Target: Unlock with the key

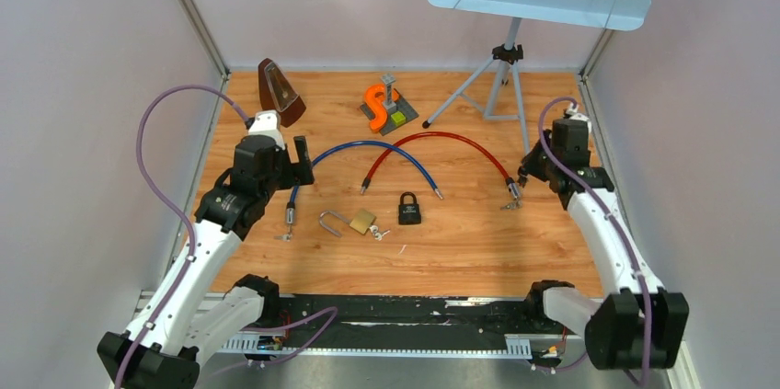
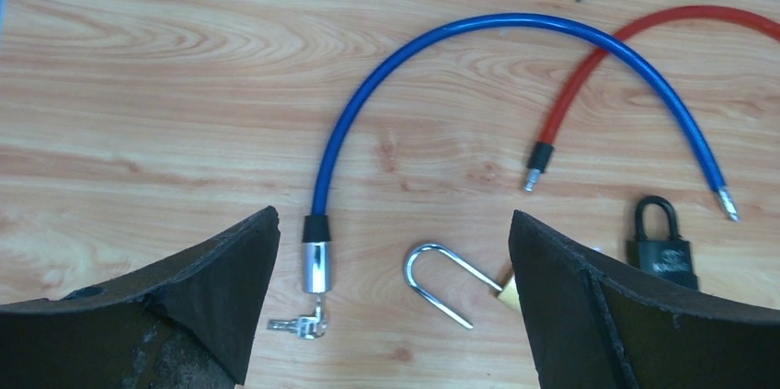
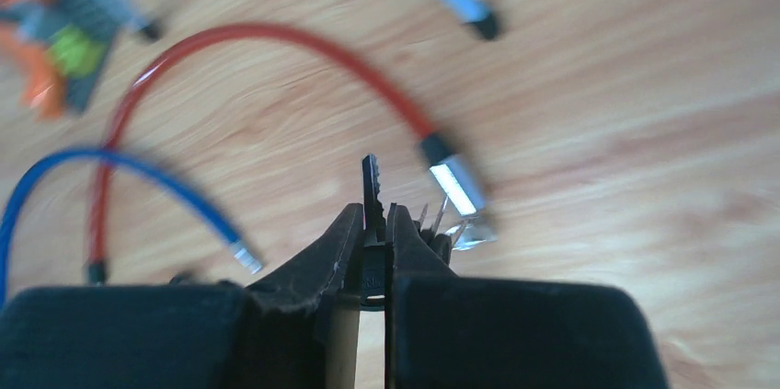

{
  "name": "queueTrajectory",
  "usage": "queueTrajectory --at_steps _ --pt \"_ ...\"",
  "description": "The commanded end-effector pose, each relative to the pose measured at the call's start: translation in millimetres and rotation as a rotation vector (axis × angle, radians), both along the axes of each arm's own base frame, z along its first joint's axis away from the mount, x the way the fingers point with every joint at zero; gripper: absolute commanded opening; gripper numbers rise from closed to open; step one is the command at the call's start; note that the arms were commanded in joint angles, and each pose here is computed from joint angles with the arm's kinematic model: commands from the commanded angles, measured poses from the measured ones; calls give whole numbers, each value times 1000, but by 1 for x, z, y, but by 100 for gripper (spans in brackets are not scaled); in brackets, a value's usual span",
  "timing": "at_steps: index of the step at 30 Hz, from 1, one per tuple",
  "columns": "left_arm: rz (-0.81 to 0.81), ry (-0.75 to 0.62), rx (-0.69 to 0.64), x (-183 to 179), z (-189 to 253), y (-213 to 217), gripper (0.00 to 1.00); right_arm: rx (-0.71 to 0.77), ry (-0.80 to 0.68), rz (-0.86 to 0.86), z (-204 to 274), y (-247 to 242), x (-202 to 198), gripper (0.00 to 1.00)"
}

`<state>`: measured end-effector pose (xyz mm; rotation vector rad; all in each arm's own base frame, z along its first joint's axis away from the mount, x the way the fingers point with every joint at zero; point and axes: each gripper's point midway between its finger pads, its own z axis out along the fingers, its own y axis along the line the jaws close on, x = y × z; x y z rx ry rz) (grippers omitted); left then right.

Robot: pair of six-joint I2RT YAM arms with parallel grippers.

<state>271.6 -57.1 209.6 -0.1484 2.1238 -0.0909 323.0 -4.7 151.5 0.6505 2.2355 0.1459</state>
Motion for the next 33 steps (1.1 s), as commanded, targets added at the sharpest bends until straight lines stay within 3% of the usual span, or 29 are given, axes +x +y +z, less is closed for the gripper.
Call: queueTrajectory --at_steps 1,9,15,24,33 --pt "-146 -57 -84 7 13 -31 100 48 -186 283 41 73 -6 0" --pt "-380 -92 -332 -1 32 -93 100 115 -406 698 61 198 -49 0" --pt "-534 -93 -454 -17 45 -144 100 97 -523 870 60 266 -71 0" --pt "-670 -64 -605 -33 48 -201 97 69 -597 981 56 319 -87 0" --pt "-623 58 -641 -33 17 -219 77 35 -647 995 57 332 -96 0"
